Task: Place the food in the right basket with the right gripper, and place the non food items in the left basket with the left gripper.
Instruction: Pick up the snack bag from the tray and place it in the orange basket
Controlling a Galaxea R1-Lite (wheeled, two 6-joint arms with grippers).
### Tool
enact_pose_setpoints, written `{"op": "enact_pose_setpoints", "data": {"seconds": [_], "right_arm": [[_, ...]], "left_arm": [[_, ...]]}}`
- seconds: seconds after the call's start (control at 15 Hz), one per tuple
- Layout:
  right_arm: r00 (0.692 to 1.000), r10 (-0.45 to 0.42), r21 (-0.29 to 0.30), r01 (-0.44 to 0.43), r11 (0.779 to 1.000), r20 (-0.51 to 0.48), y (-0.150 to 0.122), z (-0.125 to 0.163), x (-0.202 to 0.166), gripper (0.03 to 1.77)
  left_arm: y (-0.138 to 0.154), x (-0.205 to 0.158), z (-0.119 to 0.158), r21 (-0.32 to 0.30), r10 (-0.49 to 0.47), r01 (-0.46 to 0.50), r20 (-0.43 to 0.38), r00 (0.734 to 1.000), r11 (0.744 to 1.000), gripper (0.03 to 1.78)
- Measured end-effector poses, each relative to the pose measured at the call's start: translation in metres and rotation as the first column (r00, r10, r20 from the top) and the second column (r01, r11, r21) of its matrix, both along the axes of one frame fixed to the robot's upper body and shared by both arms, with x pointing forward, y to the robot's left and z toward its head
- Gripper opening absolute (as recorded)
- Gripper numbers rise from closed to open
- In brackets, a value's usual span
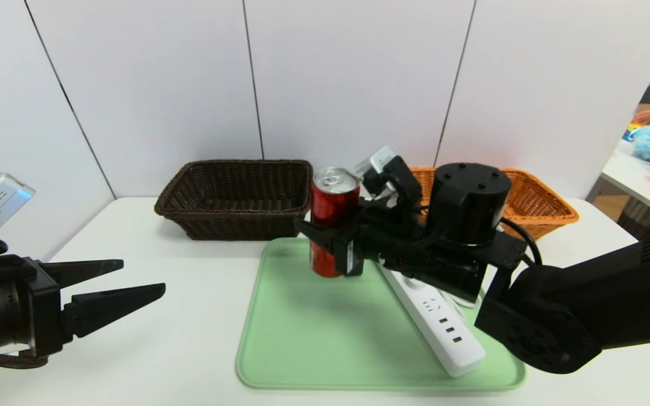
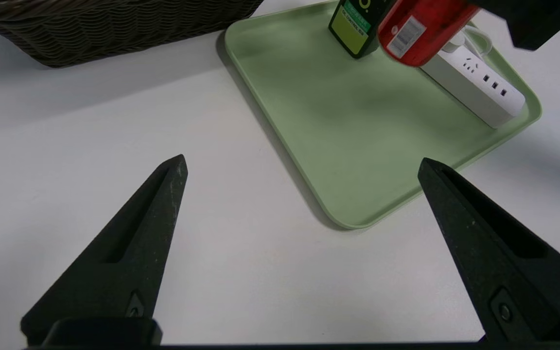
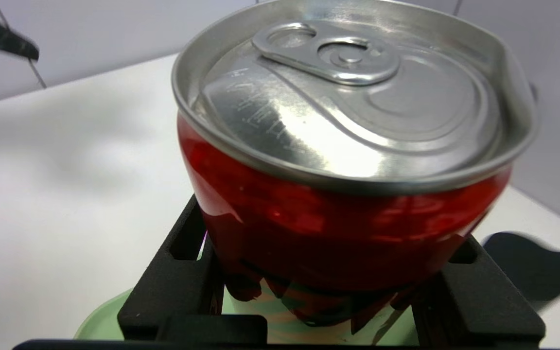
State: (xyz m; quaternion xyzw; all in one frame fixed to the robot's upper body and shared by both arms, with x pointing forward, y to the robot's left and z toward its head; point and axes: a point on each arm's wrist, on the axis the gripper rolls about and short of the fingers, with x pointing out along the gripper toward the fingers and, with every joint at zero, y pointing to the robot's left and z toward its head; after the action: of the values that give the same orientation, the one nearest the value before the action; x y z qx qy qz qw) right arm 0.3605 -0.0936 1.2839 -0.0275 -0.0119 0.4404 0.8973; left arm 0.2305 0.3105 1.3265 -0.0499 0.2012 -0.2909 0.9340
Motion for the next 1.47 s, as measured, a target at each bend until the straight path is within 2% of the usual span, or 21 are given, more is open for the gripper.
{"op": "enact_pose_setpoints", "data": {"seconds": [0.33, 0.67, 0.87, 1.13, 1.27, 1.47], "right_arm": [[0.996, -0.086, 0.029, 0.085, 0.996, 0.031, -0.031, 0.035, 0.011, 0.99], [0.969, -0.239, 0.048, 0.237, 0.97, 0.055, -0.079, 0.055, 0.035, 0.99], [0.938, -0.342, 0.053, 0.339, 0.939, 0.061, -0.112, 0.061, 0.054, 0.99], [0.881, -0.471, 0.035, 0.47, 0.882, 0.039, -0.157, 0.057, 0.081, 0.99], [0.85, -0.526, 0.027, 0.525, 0.851, 0.03, -0.177, 0.05, 0.096, 0.99], [0.819, -0.574, 0.004, 0.574, 0.819, 0.005, -0.197, 0.033, 0.115, 0.99]], "left_arm": [[0.0, -0.002, 0.002, -0.001, -0.001, 0.001, 0.01, 1.0, 1.0, 1.69], [0.0, -0.003, 0.003, -0.002, -0.001, 0.001, 0.018, 1.0, 1.0, 1.69], [0.0, -0.003, 0.004, -0.002, -0.002, 0.002, 0.022, 1.0, 1.0, 1.69], [0.0, -0.003, 0.005, -0.001, 0.001, -0.001, 0.026, 1.0, 1.0, 1.69], [0.0, -0.003, 0.005, -0.002, 0.001, -0.001, 0.026, 1.0, 1.0, 1.69], [0.0, -0.003, 0.005, -0.001, 0.002, -0.002, 0.026, 1.0, 1.0, 1.69]]}}
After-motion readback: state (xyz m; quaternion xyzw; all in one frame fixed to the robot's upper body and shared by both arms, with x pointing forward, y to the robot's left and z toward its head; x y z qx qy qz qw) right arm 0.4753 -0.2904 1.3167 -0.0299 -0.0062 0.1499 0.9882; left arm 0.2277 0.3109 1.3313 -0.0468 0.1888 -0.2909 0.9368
